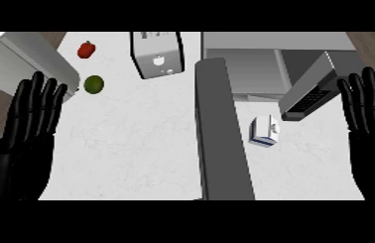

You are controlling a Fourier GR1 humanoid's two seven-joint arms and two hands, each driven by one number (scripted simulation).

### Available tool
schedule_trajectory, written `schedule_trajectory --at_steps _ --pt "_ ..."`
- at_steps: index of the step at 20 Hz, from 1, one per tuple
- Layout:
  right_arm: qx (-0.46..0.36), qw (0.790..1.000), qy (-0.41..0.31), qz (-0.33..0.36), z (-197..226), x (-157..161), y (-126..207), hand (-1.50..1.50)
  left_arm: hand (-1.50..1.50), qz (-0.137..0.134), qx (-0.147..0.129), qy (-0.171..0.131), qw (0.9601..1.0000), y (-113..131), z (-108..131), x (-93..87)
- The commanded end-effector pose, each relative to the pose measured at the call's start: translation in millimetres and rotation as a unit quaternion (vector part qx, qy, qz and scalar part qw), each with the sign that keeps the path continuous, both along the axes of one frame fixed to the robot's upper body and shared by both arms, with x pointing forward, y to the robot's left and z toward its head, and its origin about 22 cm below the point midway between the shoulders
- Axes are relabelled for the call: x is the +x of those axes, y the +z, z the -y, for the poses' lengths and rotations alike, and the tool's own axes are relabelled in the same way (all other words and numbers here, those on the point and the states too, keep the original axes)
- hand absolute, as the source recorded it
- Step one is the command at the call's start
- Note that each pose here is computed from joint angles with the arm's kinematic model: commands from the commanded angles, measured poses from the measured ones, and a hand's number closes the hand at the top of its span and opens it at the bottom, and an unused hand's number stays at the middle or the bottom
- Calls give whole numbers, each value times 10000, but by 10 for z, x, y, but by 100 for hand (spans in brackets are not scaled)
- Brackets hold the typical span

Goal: Pick up the milk, place it into the microwave and close the microwave

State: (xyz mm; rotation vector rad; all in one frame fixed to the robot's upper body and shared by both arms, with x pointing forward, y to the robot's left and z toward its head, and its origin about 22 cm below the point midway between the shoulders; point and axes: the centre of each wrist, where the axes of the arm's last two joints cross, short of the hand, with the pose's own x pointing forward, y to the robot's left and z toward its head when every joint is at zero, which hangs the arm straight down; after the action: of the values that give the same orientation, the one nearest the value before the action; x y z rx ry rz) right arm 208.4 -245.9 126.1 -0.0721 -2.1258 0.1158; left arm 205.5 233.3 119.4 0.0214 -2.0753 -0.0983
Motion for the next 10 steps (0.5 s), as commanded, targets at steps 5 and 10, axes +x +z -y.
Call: schedule_trajectory --at_steps 5,10 --pt "73 9988 457 159 -641 278 -62 -150 -150 75 -119 378 9992 -201 -219 212" --pt "37 9954 843 -463 -890 51 -162 -150 -150 -512 -414 546 9963 -272 -95 -36"
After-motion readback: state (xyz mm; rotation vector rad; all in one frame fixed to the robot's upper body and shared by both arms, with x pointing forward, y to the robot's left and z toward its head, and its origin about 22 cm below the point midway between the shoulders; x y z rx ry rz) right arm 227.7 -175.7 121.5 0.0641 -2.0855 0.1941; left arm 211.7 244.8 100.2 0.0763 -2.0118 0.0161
